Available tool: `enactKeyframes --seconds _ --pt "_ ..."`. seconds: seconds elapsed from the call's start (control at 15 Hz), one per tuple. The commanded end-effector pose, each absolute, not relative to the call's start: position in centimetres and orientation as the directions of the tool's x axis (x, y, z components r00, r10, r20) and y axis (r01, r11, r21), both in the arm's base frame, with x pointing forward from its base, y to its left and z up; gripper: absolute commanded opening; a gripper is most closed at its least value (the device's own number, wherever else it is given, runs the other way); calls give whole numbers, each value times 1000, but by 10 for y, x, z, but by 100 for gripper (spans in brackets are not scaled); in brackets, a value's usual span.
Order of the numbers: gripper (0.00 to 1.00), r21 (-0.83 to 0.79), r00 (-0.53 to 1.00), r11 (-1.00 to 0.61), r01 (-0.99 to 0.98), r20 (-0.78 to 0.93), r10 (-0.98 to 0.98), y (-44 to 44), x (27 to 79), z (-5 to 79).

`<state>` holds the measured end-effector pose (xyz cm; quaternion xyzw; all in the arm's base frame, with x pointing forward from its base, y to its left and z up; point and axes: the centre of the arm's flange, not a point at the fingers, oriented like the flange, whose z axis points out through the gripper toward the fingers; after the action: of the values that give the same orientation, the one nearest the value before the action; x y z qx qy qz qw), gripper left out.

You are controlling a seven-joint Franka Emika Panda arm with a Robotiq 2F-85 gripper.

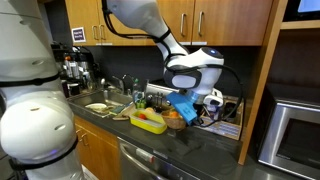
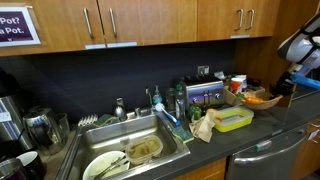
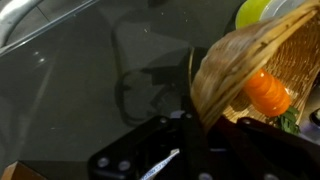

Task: Put the basket on the counter then put the carrot in the yellow container.

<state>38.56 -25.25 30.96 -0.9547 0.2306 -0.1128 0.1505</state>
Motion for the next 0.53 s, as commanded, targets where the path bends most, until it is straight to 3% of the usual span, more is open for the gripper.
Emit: enactKeyframes --seconds 0.0,0.47 --pt "1 -318 841 -838 -444 174 -512 -240 370 320" --pt "1 -316 833 -827 -464 163 -530 -253 360 295"
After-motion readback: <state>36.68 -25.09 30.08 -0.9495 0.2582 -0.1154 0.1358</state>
